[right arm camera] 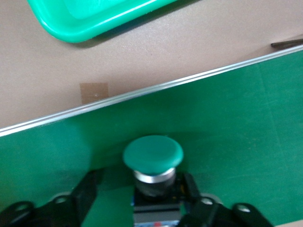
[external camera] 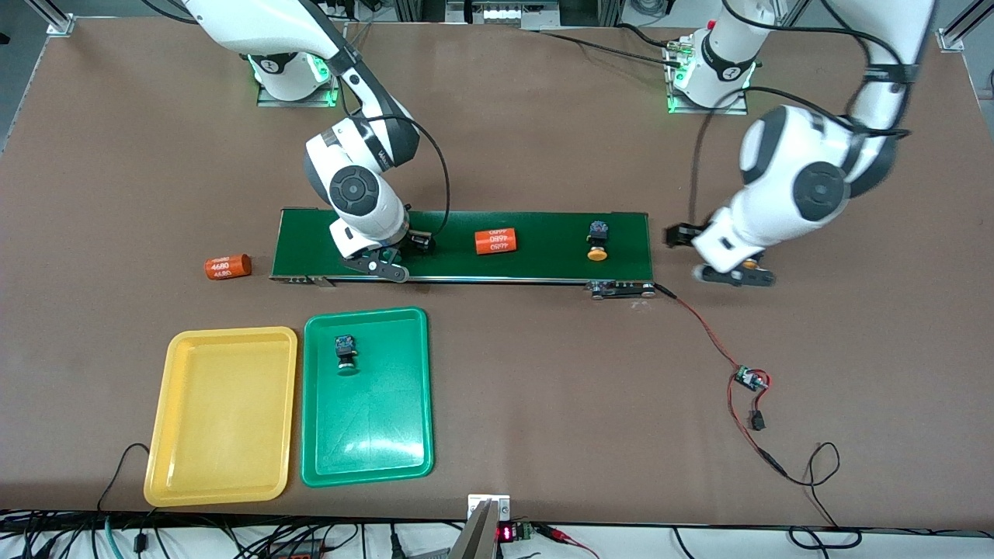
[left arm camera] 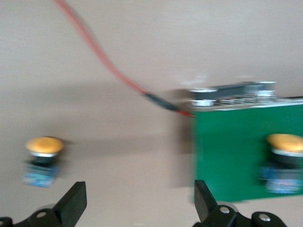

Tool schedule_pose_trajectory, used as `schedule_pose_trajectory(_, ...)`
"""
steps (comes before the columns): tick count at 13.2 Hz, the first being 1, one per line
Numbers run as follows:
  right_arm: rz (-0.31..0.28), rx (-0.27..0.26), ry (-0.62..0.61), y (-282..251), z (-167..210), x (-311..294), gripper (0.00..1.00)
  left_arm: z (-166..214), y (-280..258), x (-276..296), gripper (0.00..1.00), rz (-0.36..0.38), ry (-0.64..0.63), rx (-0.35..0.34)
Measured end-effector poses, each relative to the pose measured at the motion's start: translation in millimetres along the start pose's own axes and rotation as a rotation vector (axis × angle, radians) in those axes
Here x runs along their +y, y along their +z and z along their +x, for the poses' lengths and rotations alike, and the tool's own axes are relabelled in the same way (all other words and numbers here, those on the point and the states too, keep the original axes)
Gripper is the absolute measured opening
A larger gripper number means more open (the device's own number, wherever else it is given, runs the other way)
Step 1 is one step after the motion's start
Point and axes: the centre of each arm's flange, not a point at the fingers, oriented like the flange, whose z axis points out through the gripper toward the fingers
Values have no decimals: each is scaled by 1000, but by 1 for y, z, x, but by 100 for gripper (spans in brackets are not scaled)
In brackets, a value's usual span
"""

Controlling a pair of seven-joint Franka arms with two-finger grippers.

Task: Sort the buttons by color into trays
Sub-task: 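Carry the green button to the green tray with the right gripper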

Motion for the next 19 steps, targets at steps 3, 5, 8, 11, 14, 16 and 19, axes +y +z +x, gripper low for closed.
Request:
schedule_pose_trajectory(3,5,4,7,-5,6,5,40,-9,25,-72,100,32,66,-67)
schedule_pose_trajectory(5,11,10,9,-16,17,14,40,-15,48,-117,100,26,124,-90)
schedule_pose_trajectory(8,49,61,-74,-67,43,22,40,-16,89,-146,100,42,201,-25)
schedule_pose_trajectory(11,90,147,-185,-115,76,30,40,-26,128,-144,100,44,266,-38)
schedule_pose_trajectory(14,114,214,-233,-111,115,33,40,-29,149,-144,100,37,368,-70)
schedule_pose_trajectory(16,156,286,-237,-87,137,26,40,-32,160,-145,96,31,386,-89)
schedule_pose_trajectory(19,162,321,-262,-32,155,22,40,-33,162,-145,76,30,392,-94)
